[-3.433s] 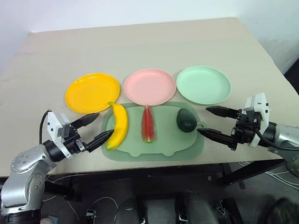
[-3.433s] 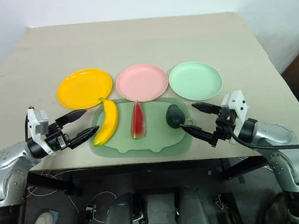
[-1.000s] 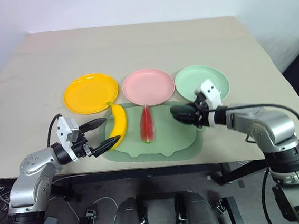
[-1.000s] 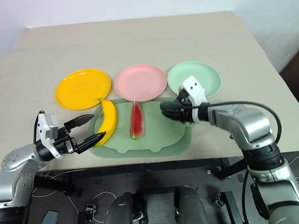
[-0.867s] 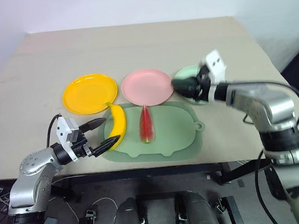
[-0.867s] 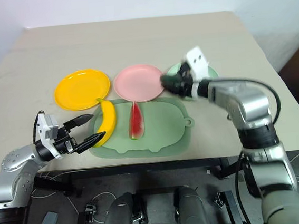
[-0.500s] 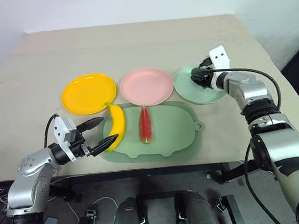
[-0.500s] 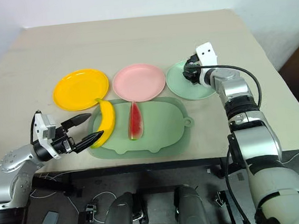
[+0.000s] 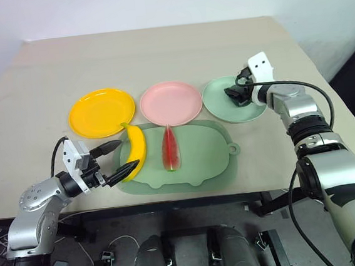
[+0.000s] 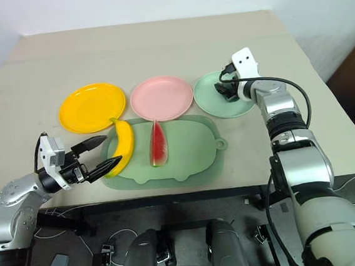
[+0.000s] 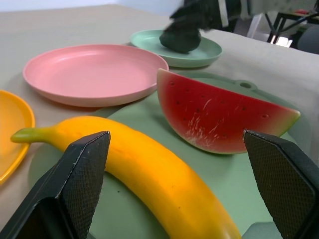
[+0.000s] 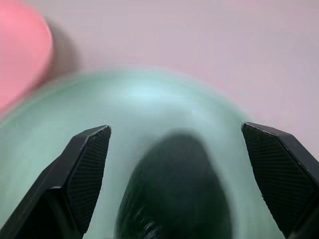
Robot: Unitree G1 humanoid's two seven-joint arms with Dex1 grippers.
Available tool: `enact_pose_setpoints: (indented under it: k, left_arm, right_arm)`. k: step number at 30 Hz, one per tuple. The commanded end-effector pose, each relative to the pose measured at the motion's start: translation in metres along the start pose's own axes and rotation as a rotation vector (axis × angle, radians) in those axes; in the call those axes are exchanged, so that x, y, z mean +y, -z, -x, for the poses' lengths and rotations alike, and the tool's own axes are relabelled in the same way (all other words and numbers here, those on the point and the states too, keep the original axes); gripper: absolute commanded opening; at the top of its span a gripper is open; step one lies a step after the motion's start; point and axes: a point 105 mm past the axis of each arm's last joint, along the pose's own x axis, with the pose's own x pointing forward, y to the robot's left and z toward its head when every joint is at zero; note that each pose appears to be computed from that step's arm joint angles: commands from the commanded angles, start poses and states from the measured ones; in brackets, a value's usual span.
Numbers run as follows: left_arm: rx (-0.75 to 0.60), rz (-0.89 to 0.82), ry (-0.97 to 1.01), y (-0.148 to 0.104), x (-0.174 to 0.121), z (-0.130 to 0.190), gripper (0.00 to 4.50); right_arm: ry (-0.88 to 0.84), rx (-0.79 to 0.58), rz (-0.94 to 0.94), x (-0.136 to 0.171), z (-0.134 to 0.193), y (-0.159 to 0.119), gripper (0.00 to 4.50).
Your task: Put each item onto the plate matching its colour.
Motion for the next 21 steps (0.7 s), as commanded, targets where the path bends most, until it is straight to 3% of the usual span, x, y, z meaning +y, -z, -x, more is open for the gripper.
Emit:
enact_pose_setpoints:
  k: [1,8,13,21]
  left_arm:
    - [-0.009,-0.056,0.007,-0.009,0.001,-0.001,4.5]
    - [-0.008,-0.052,0.012,-0.009,0.001,-0.002,4.5]
    - [-0.015,-0.049,0.013,-0.009,0.003,-0.004,4.5]
    - [-0.005,-0.042,0.036,-0.01,-0.002,0.0,4.5]
  right_arm:
    - [-0.02,-0.123,-0.031,0.002,0.021,-0.045,4.47]
    - [-0.337,-0.136,-0.138,0.079,0.068,-0.067,4.47]
    - [-0.553,0.023,-0.215,0.143,0.09,-0.038,4.47]
    - [-0.665,0.22,-0.359,0.175,0.099,-0.024,4.47]
